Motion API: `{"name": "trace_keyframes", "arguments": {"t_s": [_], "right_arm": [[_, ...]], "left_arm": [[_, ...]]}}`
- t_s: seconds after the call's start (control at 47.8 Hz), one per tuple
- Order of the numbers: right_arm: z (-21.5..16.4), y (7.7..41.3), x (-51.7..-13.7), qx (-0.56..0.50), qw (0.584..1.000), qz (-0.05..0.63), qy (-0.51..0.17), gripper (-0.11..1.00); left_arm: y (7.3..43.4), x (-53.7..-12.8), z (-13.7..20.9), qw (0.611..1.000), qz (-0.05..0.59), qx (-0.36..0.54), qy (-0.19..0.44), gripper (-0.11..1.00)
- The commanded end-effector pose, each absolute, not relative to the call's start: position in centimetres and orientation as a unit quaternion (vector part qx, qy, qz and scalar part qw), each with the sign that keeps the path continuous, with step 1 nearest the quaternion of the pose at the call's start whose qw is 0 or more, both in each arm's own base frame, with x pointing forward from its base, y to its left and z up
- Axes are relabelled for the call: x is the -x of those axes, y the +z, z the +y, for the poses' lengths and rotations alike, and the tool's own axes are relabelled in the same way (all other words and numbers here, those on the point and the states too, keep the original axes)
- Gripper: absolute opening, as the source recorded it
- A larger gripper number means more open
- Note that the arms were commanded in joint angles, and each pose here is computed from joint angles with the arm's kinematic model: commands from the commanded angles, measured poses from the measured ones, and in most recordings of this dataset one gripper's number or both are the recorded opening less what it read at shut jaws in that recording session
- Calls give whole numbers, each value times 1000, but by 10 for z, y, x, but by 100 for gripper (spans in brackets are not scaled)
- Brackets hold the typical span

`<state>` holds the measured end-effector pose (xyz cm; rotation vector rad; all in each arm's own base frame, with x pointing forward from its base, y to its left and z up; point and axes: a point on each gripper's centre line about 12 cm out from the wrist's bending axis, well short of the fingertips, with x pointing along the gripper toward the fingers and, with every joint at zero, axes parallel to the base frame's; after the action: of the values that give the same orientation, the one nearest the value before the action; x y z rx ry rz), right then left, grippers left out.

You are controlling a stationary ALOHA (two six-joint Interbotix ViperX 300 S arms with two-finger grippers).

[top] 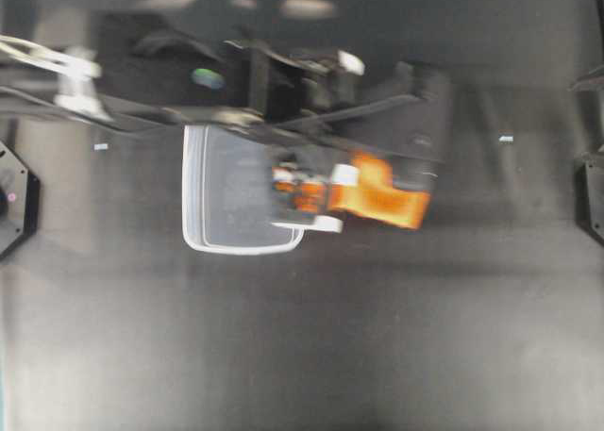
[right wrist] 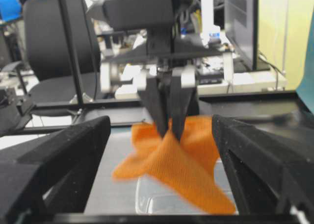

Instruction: Place the orange towel into the container with the left arm.

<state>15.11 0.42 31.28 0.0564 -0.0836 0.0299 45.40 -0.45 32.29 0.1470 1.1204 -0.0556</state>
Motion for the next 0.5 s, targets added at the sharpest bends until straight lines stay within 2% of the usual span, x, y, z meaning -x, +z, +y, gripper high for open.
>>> {"name": "trace_keyframes", "arguments": {"t_s": [0.0, 0.23, 0.481], "right_arm": [[5, 319, -153, -30, 998, -49, 17, 81], [5, 320, -153, -30, 998, -55, 17, 81], [5, 320, -153, -30, 998, -55, 17, 81]], "left_arm": [[326, -424, -2, 838, 541, -69, -24, 5], [297, -389, 0, 842, 534, -72, -26, 5], [271, -373, 7, 833, 550, -66, -20, 5]]}}
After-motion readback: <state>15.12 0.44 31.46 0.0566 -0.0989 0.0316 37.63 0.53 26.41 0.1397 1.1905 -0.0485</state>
